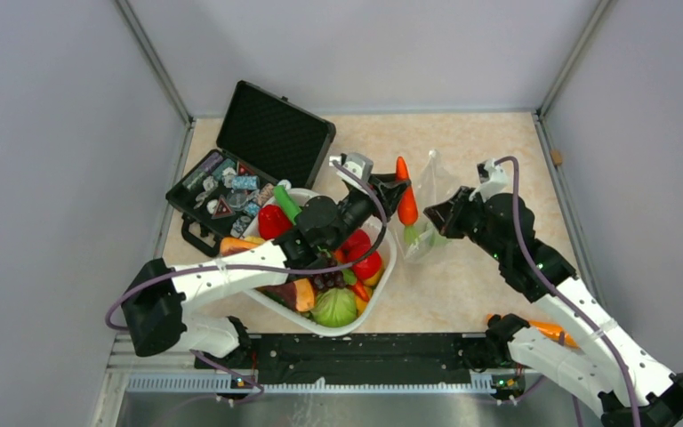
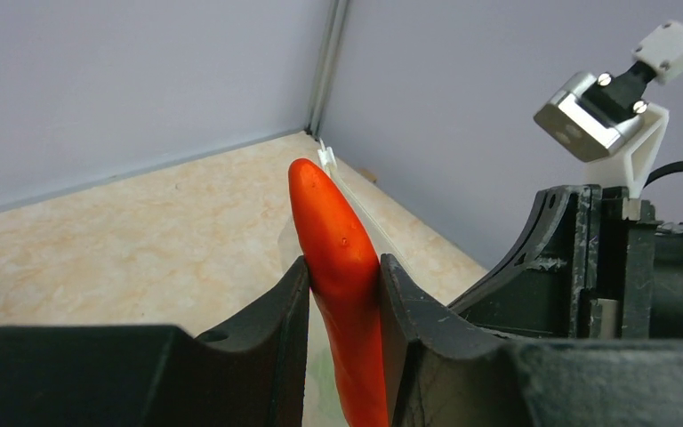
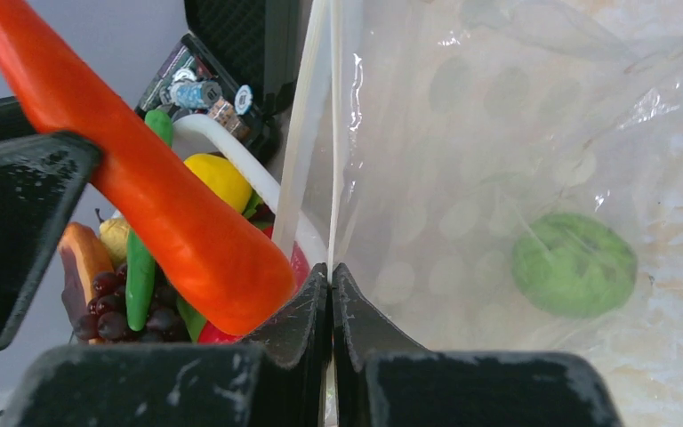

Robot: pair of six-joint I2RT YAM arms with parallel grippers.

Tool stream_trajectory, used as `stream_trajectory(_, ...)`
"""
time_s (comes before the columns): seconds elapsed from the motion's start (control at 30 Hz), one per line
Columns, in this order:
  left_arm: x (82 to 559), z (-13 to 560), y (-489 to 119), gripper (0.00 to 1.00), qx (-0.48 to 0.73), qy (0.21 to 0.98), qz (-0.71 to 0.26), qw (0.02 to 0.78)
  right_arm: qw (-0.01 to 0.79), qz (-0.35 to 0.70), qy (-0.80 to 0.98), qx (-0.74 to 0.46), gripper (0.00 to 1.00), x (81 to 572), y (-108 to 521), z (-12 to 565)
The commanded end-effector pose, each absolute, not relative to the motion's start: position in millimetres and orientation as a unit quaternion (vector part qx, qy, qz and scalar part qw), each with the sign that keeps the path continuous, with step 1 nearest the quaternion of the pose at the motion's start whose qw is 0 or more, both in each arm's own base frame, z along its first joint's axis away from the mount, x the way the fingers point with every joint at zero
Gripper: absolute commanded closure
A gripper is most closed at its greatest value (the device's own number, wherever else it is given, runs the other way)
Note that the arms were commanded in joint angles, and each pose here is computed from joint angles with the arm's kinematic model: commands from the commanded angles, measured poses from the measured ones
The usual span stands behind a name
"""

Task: Place the food in the zip-top bag and seal the zipper

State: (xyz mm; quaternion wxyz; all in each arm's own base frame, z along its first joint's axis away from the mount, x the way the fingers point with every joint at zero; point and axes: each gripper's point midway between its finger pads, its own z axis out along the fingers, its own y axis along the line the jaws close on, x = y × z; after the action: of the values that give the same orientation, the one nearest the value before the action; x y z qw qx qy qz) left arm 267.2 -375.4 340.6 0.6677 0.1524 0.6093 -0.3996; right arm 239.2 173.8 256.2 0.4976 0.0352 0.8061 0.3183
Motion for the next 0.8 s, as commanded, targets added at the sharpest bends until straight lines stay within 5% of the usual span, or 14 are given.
stream_trajectory(0.0, 275, 358, -374, 0.9, 0.159, 0.589, -0.363, 0.704, 0.528, 0.351, 0.773, 0.018, 1.0, 238, 179, 291)
stream_trajectory(0.77, 252, 398, -369, 0.89, 0.126, 0.548, -0.426, 0.709, 0.504, 0.319, 0.803, 0.001, 1.0, 237, 177, 268)
